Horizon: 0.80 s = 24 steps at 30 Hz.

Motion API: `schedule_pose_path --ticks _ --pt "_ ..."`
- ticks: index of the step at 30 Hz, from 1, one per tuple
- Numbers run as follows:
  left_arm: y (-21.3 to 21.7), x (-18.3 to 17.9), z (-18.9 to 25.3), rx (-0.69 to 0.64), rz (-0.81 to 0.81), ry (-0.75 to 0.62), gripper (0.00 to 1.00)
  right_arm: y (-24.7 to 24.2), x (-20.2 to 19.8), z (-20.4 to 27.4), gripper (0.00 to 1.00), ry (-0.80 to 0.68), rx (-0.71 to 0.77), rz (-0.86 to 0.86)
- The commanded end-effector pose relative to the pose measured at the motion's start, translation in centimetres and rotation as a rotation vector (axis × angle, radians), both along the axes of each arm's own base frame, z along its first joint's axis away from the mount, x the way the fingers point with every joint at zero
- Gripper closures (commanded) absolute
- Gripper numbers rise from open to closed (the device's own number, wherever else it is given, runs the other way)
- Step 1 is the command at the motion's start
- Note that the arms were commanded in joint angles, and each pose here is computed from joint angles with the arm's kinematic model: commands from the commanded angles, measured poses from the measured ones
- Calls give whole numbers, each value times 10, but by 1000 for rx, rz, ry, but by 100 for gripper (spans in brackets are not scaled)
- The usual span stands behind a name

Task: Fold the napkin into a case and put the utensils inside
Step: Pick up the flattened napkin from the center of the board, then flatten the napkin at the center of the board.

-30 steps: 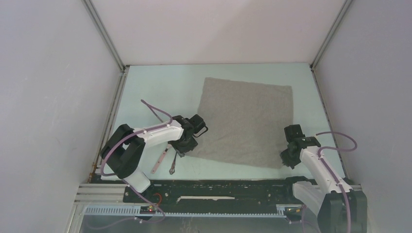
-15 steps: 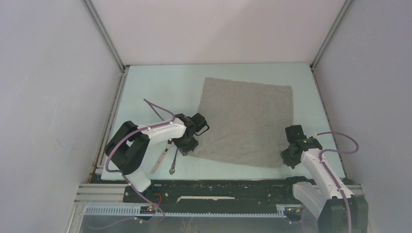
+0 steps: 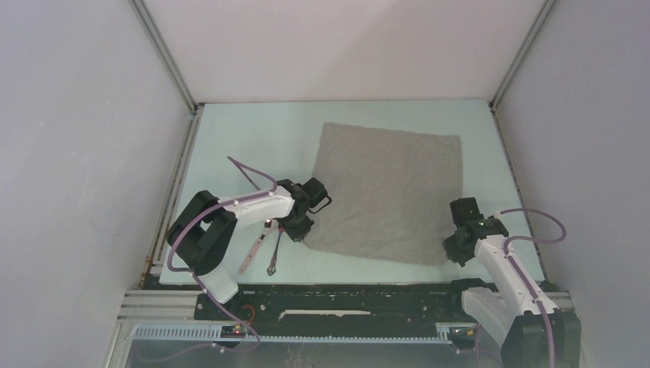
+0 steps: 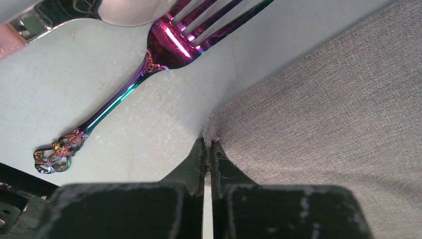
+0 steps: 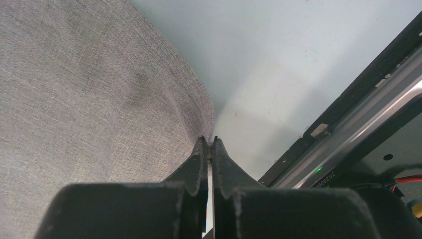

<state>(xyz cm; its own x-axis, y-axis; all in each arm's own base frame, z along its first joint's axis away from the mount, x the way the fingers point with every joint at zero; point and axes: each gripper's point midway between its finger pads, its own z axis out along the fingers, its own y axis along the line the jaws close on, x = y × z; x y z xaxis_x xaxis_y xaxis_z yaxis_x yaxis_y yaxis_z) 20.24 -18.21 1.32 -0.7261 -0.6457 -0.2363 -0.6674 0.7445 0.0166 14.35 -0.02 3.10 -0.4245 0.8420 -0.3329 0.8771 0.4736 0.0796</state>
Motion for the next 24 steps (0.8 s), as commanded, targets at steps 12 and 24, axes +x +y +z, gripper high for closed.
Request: schedule_pose_path --ticks 12,24 --pt "-33 48 220 -222 -478 -631 100 34 32 168 100 -658 85 336" --pt "-19 -12 484 -494 -734 -1326 100 59 -67 438 100 -1513 -87 693"
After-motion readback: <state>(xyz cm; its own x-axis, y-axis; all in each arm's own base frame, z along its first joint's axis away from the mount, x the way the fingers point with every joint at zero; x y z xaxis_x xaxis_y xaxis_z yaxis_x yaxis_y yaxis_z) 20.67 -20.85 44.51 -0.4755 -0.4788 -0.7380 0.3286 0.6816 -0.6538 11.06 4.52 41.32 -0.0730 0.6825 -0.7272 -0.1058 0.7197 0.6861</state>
